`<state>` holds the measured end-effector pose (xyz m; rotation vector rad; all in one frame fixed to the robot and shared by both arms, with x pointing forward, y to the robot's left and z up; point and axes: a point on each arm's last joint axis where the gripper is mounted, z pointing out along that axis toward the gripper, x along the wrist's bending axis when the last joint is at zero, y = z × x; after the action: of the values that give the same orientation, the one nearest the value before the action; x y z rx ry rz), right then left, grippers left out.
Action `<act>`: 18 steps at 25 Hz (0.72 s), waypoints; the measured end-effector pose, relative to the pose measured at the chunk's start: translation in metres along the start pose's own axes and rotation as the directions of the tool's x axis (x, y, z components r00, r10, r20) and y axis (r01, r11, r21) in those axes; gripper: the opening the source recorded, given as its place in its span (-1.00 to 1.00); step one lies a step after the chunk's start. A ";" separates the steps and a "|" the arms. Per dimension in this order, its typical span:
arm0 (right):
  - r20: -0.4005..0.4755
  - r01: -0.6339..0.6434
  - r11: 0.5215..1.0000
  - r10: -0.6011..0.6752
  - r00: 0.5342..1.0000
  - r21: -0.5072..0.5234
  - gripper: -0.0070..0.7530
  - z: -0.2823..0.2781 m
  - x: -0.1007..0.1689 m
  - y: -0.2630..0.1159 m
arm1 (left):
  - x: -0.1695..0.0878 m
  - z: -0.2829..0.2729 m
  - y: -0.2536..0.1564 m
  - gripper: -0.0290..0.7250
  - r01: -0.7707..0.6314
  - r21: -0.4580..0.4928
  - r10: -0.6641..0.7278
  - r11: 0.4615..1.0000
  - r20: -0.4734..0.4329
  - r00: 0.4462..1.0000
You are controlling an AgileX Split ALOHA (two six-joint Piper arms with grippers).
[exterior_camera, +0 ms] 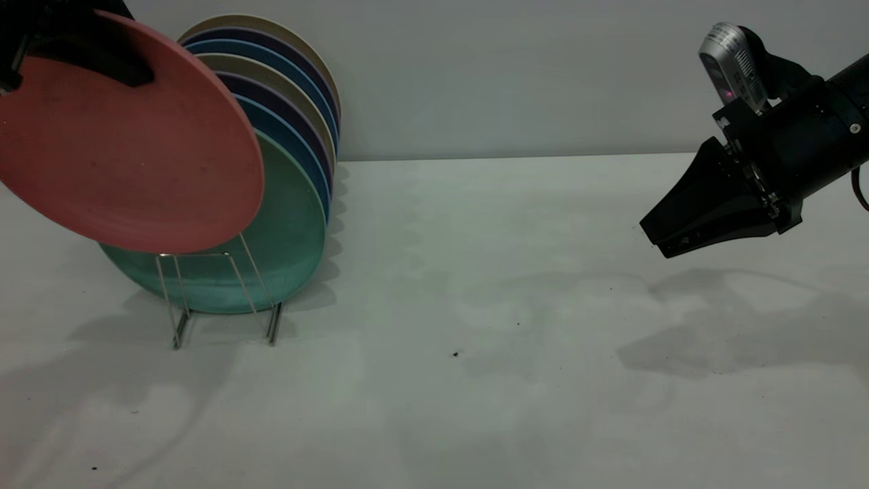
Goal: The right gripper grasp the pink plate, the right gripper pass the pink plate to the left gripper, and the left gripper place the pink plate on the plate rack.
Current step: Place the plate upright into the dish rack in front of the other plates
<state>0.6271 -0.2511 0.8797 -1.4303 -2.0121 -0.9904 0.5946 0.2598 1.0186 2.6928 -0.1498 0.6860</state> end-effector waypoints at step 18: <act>0.000 0.000 1.000 0.000 1.000 0.000 -0.36 0.000 0.000 0.000 | -0.009 0.048 -0.019 -0.63 0.096 0.021 -0.098 0.995 0.091 0.991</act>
<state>0.6271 -0.2511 0.8797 -1.4303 -2.0121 -0.9904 0.6116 0.2605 0.9688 2.7281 -0.0359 0.5374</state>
